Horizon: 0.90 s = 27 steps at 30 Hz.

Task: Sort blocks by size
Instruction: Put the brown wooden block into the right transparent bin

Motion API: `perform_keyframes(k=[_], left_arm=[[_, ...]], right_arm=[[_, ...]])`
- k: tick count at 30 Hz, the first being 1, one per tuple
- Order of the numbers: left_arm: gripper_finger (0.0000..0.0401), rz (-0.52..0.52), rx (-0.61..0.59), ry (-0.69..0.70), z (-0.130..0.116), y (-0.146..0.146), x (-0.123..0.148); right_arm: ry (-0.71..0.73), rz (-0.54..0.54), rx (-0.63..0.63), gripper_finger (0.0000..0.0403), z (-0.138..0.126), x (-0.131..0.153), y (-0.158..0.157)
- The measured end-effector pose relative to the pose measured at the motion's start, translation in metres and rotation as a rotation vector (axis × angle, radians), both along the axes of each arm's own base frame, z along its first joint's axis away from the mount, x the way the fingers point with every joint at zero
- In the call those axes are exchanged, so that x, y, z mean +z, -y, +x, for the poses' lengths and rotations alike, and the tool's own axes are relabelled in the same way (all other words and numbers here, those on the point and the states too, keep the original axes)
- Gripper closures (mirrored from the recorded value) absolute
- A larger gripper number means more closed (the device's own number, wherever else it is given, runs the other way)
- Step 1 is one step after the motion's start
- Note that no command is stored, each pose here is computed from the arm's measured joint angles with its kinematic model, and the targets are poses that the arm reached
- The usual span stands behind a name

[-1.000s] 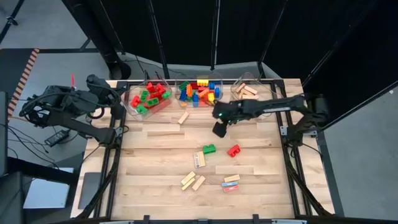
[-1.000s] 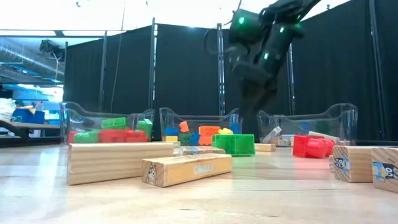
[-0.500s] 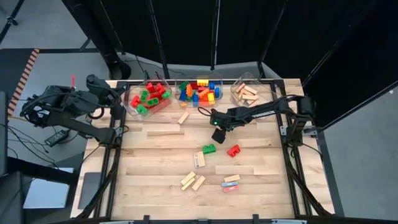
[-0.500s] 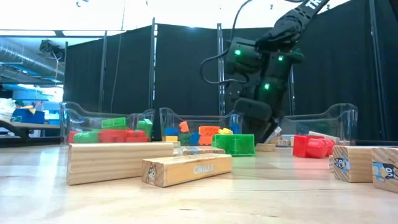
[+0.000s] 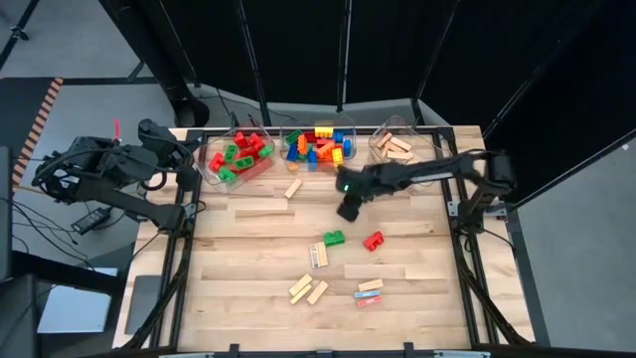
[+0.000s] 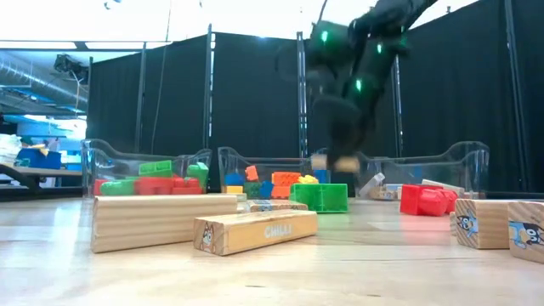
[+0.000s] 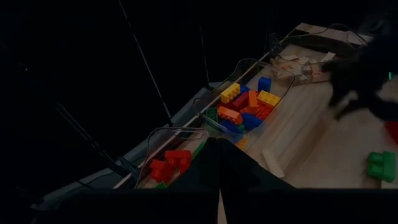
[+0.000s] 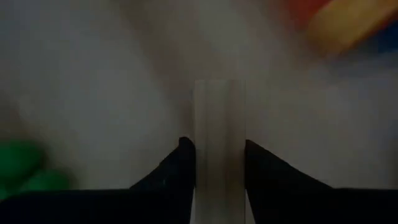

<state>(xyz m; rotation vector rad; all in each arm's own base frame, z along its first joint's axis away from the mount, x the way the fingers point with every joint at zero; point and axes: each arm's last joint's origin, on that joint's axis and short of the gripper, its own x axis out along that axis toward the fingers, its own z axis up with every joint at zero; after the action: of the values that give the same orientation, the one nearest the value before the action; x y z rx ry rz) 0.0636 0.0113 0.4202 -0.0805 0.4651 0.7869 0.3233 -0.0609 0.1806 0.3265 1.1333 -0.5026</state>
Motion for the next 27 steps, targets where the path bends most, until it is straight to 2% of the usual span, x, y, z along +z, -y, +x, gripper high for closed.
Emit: perform_keyframes(k=[4,8,11,14,19,23,27], left_arm=[[0.0397,0.0,0.0,0.001,0.0,0.0,0.0],[0.0397,0.0,0.0,0.001,0.0,0.0,0.0],[0.0397,0.0,-0.001,0.001,0.0,0.0,0.0],[0.0397,0.001,-0.001,0.0,0.0,0.0,0.0],[0.0397,-0.002,0.001,0.003,0.0,0.0,0.0],[0.0397,-0.003,0.002,0.004,0.0,0.0,0.0],[0.0397,-0.003,0.002,0.005,0.0,0.0,0.0]], right_arm=[[0.074,-0.157,-0.063,0.0285,-0.016,0.048,0.018],[0.126,-0.331,-0.296,0.0285,-0.057,0.095,0.041],[0.123,-0.413,-0.425,0.0285,-0.086,0.11,0.056],[0.104,-0.416,-0.489,0.0285,-0.103,0.107,0.068],[-0.04,-0.405,-0.603,0.0276,-0.124,0.076,0.086],[-0.034,-0.274,-0.593,0.0204,-0.132,0.061,0.094],[0.01,-0.232,-0.576,0.0143,-0.131,0.062,0.097]])
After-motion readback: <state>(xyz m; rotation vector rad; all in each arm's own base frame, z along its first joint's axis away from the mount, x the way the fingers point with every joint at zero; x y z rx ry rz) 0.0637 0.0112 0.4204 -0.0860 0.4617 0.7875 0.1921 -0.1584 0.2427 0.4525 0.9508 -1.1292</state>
